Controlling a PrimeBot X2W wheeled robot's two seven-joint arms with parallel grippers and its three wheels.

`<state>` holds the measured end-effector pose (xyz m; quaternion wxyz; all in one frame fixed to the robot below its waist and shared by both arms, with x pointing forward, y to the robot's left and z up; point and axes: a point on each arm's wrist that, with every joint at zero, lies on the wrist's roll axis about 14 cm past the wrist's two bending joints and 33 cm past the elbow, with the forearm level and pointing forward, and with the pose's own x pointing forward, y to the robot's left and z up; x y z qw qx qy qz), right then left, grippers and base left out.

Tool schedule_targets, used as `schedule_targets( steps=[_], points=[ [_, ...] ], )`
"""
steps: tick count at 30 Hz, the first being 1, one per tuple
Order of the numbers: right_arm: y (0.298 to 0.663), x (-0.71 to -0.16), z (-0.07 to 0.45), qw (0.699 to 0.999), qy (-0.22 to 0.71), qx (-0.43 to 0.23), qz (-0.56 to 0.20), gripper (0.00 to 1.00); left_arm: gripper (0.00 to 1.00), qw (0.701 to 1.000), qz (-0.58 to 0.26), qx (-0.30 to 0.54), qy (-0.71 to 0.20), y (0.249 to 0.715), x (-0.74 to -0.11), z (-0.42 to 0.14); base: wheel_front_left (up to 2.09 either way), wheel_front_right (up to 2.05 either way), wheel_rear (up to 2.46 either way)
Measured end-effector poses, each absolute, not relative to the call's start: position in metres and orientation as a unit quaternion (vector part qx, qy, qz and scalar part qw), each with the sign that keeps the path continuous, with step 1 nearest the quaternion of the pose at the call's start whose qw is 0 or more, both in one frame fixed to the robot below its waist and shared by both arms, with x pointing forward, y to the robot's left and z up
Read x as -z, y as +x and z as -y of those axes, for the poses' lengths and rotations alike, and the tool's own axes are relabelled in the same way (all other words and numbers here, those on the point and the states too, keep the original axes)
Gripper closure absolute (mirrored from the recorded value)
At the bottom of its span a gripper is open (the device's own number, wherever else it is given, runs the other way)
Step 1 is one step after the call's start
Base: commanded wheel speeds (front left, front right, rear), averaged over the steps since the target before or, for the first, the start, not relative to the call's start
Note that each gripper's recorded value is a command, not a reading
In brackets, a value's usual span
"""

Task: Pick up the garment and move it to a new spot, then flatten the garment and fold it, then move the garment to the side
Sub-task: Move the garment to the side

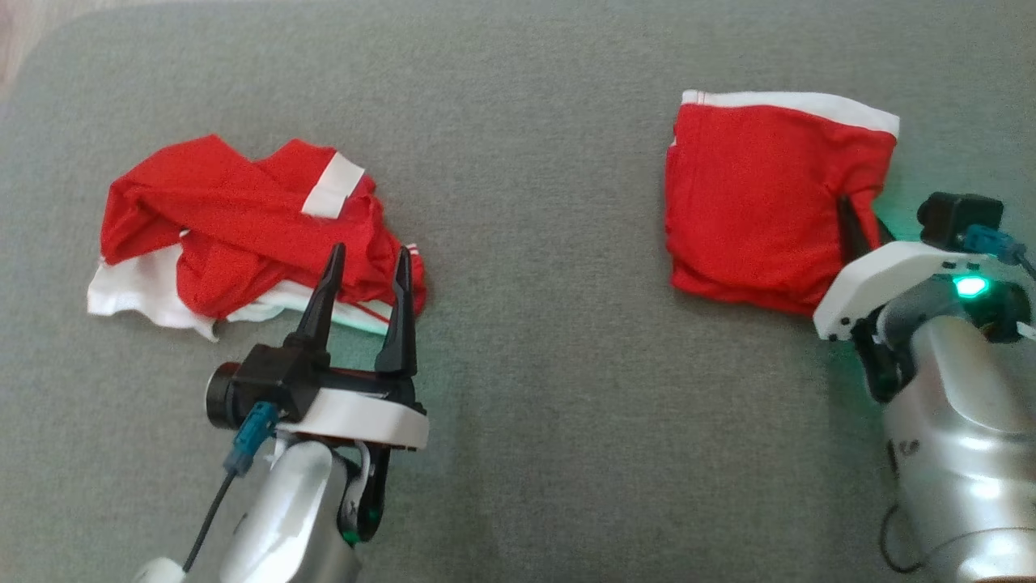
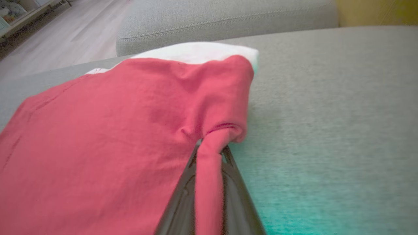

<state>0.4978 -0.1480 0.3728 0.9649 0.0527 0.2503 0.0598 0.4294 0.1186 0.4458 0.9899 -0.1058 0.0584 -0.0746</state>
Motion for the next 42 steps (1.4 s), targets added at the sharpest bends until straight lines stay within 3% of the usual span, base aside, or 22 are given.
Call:
schedule_targets(
  steps=[5, 9, 16, 25, 32, 33, 34, 42],
  points=[
    [0.494, -0.385, 0.182, 0.964, -0.034, -0.066, -0.253, 1.00, 0.00, 0.989, -0.046, 0.085, -0.108, 0.431, -0.455, -0.111, 0.00, 0.00, 0.00],
    [0.493, -0.398, 0.240, 0.954, -0.127, -0.049, -0.265, 1.00, 0.00, 0.989, -0.040, 0.093, -0.109, 0.432, -0.460, -0.106, 0.00, 0.00, 0.00],
    [0.494, -0.412, 0.338, 0.908, -0.296, -0.030, -0.295, 1.00, 0.00, 0.989, -0.055, 0.083, -0.109, 0.433, -0.447, -0.112, 0.00, 0.00, 0.00],
    [0.526, -0.428, 0.375, 0.897, -0.335, 0.009, -0.287, 1.00, 0.00, 0.990, -0.071, 0.067, -0.106, 0.437, -0.433, -0.125, 0.00, 0.00, 0.00],
    [0.523, -0.417, 0.379, 0.898, -0.323, 0.024, -0.298, 1.00, 0.00, 0.990, -0.073, 0.064, -0.106, 0.438, -0.430, -0.127, 0.00, 0.00, 0.00],
    [0.523, -0.417, 0.379, 0.899, -0.321, 0.027, -0.297, 0.66, 0.00, 0.990, -0.073, 0.065, -0.106, 0.438, -0.431, -0.127, 0.00, 0.00, 0.00],
    [0.524, -0.419, 0.379, 0.902, -0.318, 0.029, -0.291, 0.00, 0.00, 0.990, -0.073, 0.066, -0.106, 0.438, -0.431, -0.126, 0.00, 0.00, 0.00],
    [0.529, -0.449, 0.356, 0.937, -0.266, 0.042, -0.224, 0.00, 0.00, 0.991, -0.048, 0.075, -0.103, 0.438, -0.451, -0.121, 0.00, 0.00, 0.00]
  ],
)
